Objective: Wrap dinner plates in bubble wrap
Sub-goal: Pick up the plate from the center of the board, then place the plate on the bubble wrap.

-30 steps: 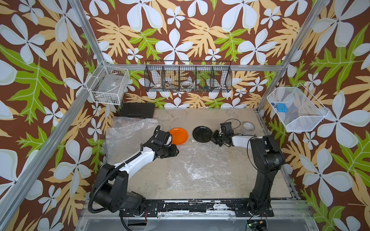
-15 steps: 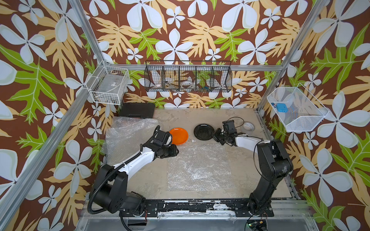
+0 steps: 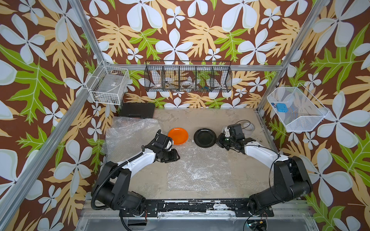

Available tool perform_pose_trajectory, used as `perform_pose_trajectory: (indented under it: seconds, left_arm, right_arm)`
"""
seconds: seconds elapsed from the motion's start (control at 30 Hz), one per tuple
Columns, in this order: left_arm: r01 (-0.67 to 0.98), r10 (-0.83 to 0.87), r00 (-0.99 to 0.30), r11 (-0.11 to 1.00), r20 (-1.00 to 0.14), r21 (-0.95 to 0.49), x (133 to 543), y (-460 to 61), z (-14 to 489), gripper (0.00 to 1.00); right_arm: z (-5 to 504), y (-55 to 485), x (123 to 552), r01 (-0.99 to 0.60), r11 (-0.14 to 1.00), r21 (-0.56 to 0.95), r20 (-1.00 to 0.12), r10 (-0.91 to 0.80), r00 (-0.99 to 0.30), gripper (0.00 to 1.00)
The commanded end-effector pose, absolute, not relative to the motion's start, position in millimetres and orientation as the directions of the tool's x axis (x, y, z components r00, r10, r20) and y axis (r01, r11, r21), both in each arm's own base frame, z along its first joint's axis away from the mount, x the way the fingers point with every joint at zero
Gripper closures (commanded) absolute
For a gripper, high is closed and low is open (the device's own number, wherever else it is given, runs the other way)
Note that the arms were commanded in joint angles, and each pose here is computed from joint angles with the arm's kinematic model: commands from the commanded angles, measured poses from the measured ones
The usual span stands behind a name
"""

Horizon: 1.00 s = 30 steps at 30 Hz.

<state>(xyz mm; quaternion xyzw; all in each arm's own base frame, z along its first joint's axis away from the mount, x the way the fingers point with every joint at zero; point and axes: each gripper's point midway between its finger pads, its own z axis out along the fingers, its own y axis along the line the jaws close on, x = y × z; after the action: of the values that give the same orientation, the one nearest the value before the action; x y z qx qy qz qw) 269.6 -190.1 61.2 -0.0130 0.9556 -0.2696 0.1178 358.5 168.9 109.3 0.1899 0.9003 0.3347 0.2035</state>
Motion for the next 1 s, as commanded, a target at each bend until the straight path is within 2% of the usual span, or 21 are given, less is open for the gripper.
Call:
perform_pose_trajectory:
  seconds: [0.0,0.13,0.23,0.47,0.7,0.73,0.83,0.87,0.97]
  left_arm:
    - [0.024,-0.094,-0.977,0.843,-0.192,-0.537,265.0,-192.4,54.5,0.57]
    - [-0.009,-0.101,-0.982,0.866,-0.158,-0.5,260.4,-185.4,38.9,0.57]
    - [-0.025,-0.104,-0.985,0.878,-0.14,-0.477,257.3,-181.1,28.2,0.58]
    - [-0.037,-0.104,-0.986,0.9,-0.131,-0.434,260.1,-175.5,20.1,0.58]
    - [-0.034,-0.098,-0.985,0.915,-0.142,-0.401,265.6,-171.9,25.0,0.58]
    - [-0.033,-0.099,-0.984,0.918,-0.148,-0.396,266.8,-171.2,27.3,0.58]
    - [-0.025,-0.096,-0.982,0.92,-0.162,-0.391,271.5,-171.5,37.3,0.58]
    - [-0.022,-0.096,-0.981,0.918,-0.168,-0.395,273.4,-172.5,42.2,0.58]
    - [-0.013,-0.096,-0.979,0.909,-0.179,-0.417,275.9,-177.4,55.9,0.58]
  right_arm:
    - [99.2,179.8,310.3,0.081,0.744,0.664,-0.218,0.296,-0.93,1.0]
    - [85.3,190.8,266.2,0.0,0.755,0.655,-0.197,0.171,-0.965,1.0]
    - [80.8,202.3,250.9,-0.034,0.74,0.672,-0.192,0.13,-0.973,1.0]
    - [63.2,220.8,249.6,-0.072,0.739,0.67,-0.187,0.075,-0.979,1.0]
    - [24.2,209.7,246.7,-0.051,0.803,0.594,-0.151,0.048,-0.987,1.0]
    - [20.4,207.3,246.5,-0.05,0.815,0.578,-0.146,0.044,-0.988,0.97]
    - [19.6,195.3,250.0,-0.05,0.864,0.501,-0.159,0.035,-0.987,0.75]
    - [25.3,191.9,254.3,-0.062,0.877,0.477,-0.183,0.03,-0.983,0.68]
    - [52.1,193.0,265.4,-0.164,0.875,0.455,-0.28,-0.034,-0.959,0.56]
